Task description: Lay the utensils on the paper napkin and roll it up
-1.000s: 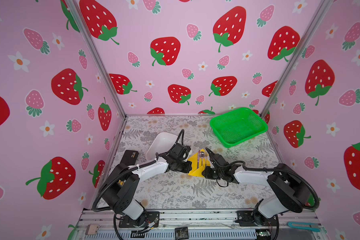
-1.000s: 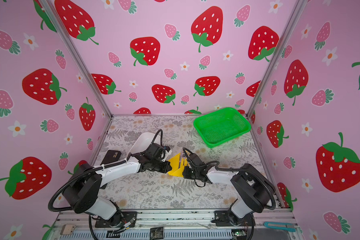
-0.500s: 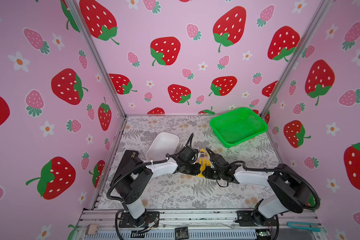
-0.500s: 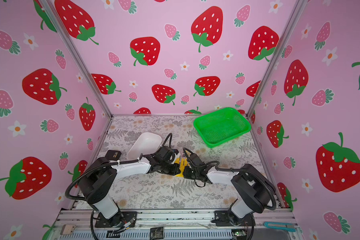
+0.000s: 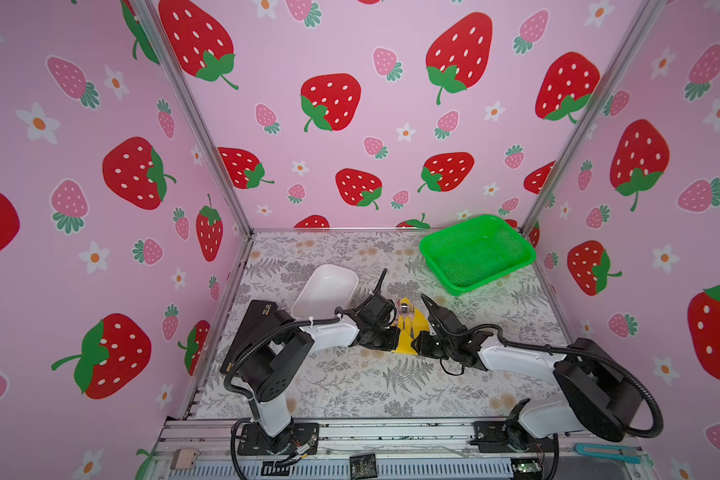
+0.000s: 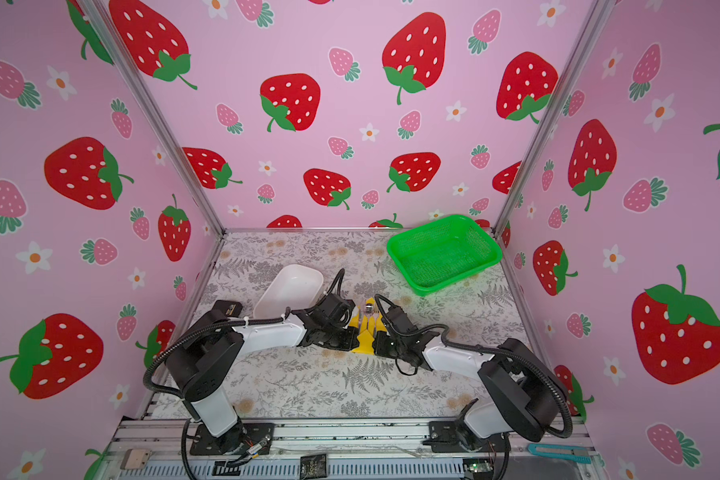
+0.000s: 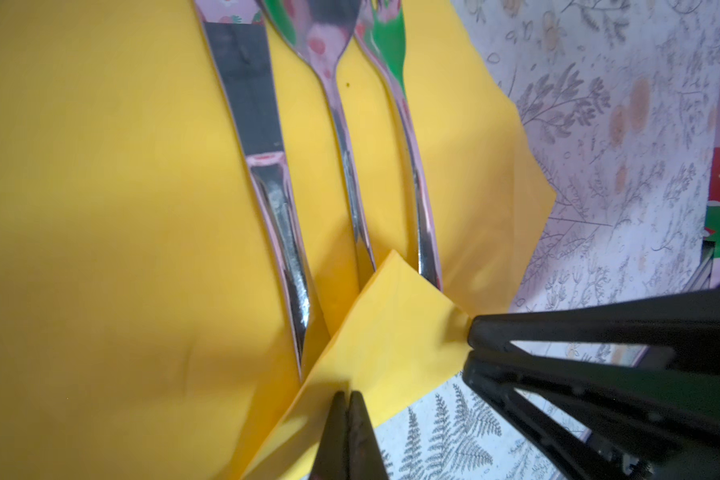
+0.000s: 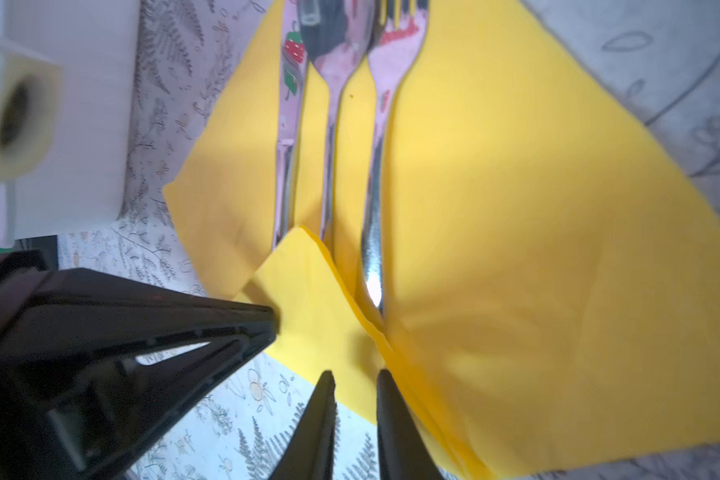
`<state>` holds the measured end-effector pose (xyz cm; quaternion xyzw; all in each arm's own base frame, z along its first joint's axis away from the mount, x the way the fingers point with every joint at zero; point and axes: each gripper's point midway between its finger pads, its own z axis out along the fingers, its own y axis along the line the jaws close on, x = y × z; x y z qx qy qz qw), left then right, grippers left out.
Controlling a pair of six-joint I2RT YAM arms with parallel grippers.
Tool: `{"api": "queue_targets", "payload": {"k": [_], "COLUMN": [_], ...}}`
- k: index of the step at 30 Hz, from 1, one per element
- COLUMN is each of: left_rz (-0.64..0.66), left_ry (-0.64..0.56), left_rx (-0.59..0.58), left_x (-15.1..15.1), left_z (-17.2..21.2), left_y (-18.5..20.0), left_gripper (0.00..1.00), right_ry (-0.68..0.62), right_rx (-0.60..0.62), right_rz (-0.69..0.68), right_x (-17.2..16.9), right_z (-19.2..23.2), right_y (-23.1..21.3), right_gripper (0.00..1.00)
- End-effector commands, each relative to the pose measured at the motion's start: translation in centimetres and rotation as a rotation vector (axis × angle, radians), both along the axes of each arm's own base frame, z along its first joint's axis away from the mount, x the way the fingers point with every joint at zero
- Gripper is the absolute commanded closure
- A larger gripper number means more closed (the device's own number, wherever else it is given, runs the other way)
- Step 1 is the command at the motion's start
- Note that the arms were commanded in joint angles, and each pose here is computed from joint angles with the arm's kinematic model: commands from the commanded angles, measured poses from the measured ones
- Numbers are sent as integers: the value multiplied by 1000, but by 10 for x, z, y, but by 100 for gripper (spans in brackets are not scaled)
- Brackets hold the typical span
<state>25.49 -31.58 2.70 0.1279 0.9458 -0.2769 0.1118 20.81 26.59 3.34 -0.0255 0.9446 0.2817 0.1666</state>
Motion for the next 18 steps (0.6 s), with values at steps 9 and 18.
{"api": "queue_targets", "payload": {"k": [9,18], "left_rz": [-35,-130], "left_ry": [-53,-60], "left_rx": [-43,-71], "left_x": [-1,-16], "left_z": [27,38], "left_y": [-13,-41], "left_gripper": [97,95], "right_ry": [31,26], "right_rx": [-82,-86], "right_rz": [-9,-12], "right_x": [-8,-8], "right_z": [-18,-18], "right_y": [-18,-19], "right_gripper": [79,80]}}
